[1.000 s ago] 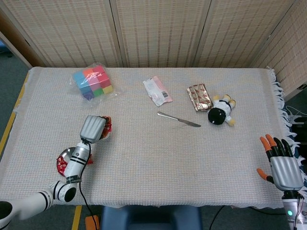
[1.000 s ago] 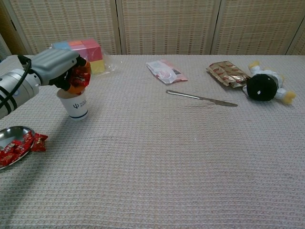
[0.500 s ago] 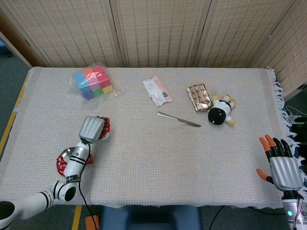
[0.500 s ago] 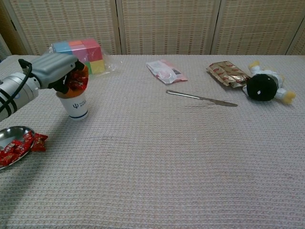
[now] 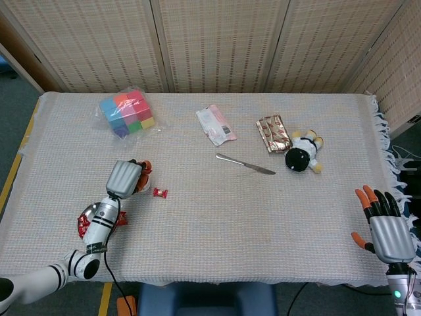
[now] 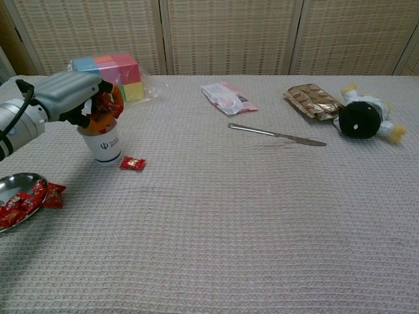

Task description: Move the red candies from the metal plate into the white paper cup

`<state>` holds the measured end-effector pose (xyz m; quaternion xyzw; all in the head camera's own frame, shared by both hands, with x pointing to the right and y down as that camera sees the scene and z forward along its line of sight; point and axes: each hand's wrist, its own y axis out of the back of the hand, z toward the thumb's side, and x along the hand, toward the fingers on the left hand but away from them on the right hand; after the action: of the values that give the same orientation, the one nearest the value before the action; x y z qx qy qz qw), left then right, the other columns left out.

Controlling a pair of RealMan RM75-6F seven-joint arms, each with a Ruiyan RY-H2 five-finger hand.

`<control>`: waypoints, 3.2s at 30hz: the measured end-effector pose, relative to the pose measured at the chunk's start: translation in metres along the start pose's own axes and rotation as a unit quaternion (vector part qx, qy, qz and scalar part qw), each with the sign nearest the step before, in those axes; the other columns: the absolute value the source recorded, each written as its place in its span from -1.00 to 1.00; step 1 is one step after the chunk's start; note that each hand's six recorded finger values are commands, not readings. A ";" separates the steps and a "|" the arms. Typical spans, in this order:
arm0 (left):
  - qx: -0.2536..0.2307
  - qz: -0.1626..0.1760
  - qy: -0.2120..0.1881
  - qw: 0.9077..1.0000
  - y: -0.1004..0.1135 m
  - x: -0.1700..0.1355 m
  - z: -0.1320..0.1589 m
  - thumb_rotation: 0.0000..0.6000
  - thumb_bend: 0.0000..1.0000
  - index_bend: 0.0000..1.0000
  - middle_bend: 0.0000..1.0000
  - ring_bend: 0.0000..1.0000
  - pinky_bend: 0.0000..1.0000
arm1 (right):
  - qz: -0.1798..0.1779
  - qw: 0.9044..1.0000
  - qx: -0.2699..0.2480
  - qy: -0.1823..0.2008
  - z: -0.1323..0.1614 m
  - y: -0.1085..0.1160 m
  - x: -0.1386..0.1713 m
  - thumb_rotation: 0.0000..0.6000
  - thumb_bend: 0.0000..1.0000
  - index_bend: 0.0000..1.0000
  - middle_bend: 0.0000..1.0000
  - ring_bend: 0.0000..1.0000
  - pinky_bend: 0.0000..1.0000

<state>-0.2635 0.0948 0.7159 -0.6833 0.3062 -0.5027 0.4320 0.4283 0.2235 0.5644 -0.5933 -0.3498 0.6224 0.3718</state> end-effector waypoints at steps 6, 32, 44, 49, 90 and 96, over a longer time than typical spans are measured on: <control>-0.004 -0.001 0.003 1.000 0.001 -0.002 -0.004 1.00 0.04 -0.21 0.10 -0.02 1.00 | -0.002 1.000 0.000 -0.001 0.000 0.001 0.001 1.00 -0.77 -1.00 -1.00 -1.00 -1.00; -0.019 0.015 -0.027 0.999 0.014 -0.031 -0.005 1.00 -0.06 -0.46 -0.30 0.00 1.00 | -0.001 1.000 -0.002 0.005 0.001 0.001 0.003 1.00 -0.77 -1.00 -1.00 -1.00 -1.00; 0.030 0.002 -0.110 0.993 -0.005 -0.080 0.037 1.00 -0.05 -0.51 -0.48 0.73 1.00 | 0.001 1.000 -0.007 0.024 0.008 0.002 0.007 1.00 -0.77 -1.00 -1.00 -1.00 -1.00; 0.088 -0.005 -0.108 0.990 -0.022 -0.077 0.040 1.00 -0.04 -0.51 -0.52 0.80 1.00 | 0.002 1.000 -0.008 0.029 0.009 0.002 0.009 1.00 -0.77 -1.00 -1.00 -1.00 -1.00; 0.292 -0.020 -0.113 0.949 -0.079 -0.036 0.038 1.00 -0.01 -0.40 -0.29 0.85 1.00 | 0.007 0.999 -0.011 0.031 0.008 0.002 0.009 1.00 -0.77 -1.00 -1.00 -1.00 -1.00; 0.293 -0.021 -0.111 0.949 -0.079 -0.037 0.036 1.00 -0.01 -0.36 -0.23 0.84 1.00 | 0.009 0.999 -0.010 0.031 0.008 0.001 0.009 1.00 -0.77 -1.00 -1.00 -1.00 -1.00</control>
<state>-0.2422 0.1715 0.7672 -0.5845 0.0810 -0.5005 0.6335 0.4201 0.2307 0.5594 -0.6190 -0.3391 0.6038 0.3705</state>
